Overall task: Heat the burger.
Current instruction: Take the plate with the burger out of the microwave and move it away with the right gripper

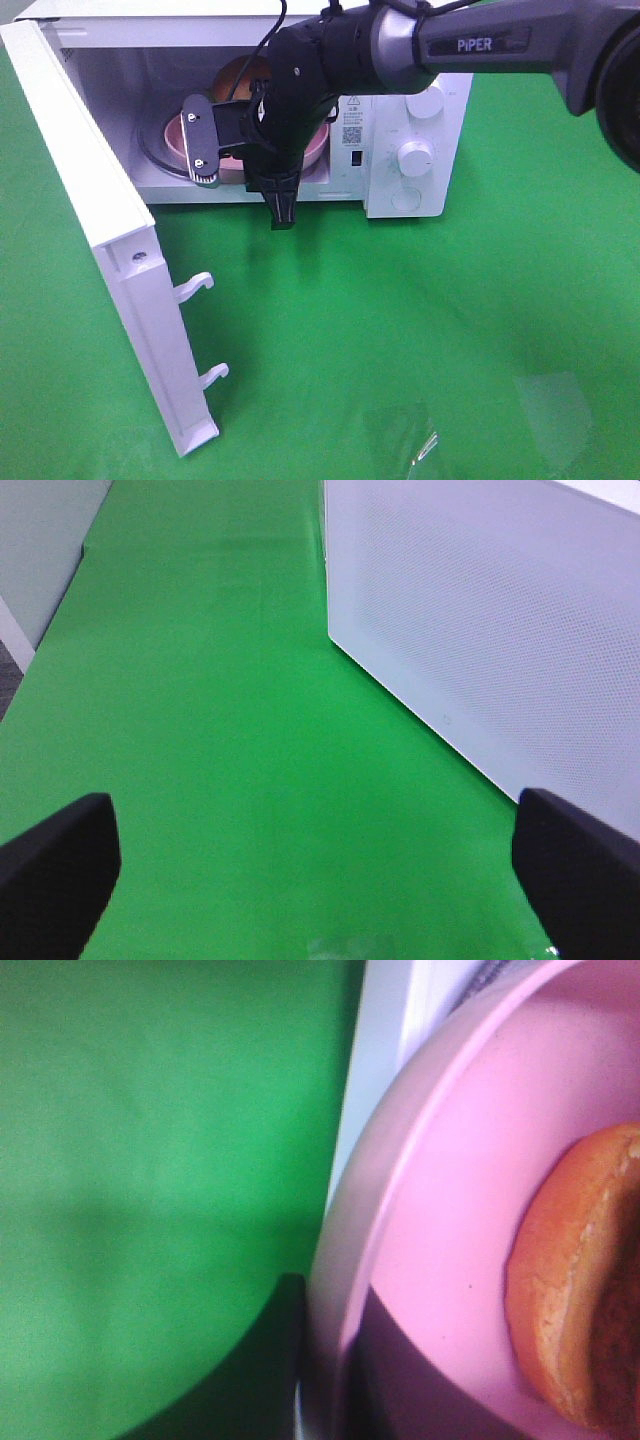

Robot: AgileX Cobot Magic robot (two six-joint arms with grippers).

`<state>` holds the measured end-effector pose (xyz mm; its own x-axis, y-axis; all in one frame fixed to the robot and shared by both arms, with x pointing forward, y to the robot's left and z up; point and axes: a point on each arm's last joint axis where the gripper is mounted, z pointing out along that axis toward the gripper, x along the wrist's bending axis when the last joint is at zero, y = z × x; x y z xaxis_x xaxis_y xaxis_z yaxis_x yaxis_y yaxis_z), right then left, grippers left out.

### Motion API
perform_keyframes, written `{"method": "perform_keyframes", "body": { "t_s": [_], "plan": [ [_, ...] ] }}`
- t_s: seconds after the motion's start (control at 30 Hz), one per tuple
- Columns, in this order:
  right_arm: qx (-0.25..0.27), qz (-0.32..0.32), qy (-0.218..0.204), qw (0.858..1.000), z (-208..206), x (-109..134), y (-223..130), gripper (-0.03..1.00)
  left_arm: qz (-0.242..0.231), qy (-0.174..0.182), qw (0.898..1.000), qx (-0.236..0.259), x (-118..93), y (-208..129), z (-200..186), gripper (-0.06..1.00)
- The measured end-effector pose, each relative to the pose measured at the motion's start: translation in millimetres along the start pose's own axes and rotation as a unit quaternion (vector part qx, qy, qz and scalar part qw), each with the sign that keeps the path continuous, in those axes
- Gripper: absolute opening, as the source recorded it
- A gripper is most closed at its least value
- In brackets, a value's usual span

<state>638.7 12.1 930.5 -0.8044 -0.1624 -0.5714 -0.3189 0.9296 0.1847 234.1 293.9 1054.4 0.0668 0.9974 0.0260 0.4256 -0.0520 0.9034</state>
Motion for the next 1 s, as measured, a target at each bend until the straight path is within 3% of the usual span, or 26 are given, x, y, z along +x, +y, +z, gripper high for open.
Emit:
{"method": "perform_keyframes", "body": {
  "t_s": [0.33, 0.7, 1.0],
  "plan": [
    [-0.016, -0.048, -0.019, 0.999, -15, 23, -8, 0.09, 0.0, 0.0, 1.0, 0.0, 0, 0, 0, 0.99],
    [-0.03, -0.103, -0.061, 0.992, -32, 28, -16, 0.09, 0.0, 0.0, 1.0, 0.0, 0, 0, 0, 0.99],
    [-0.028, -0.155, -0.05, 0.986, -39, 38, -24, 0.09, 0.0, 0.0, 1.0, 0.0, 0, 0, 0, 0.99]
  ]
}}
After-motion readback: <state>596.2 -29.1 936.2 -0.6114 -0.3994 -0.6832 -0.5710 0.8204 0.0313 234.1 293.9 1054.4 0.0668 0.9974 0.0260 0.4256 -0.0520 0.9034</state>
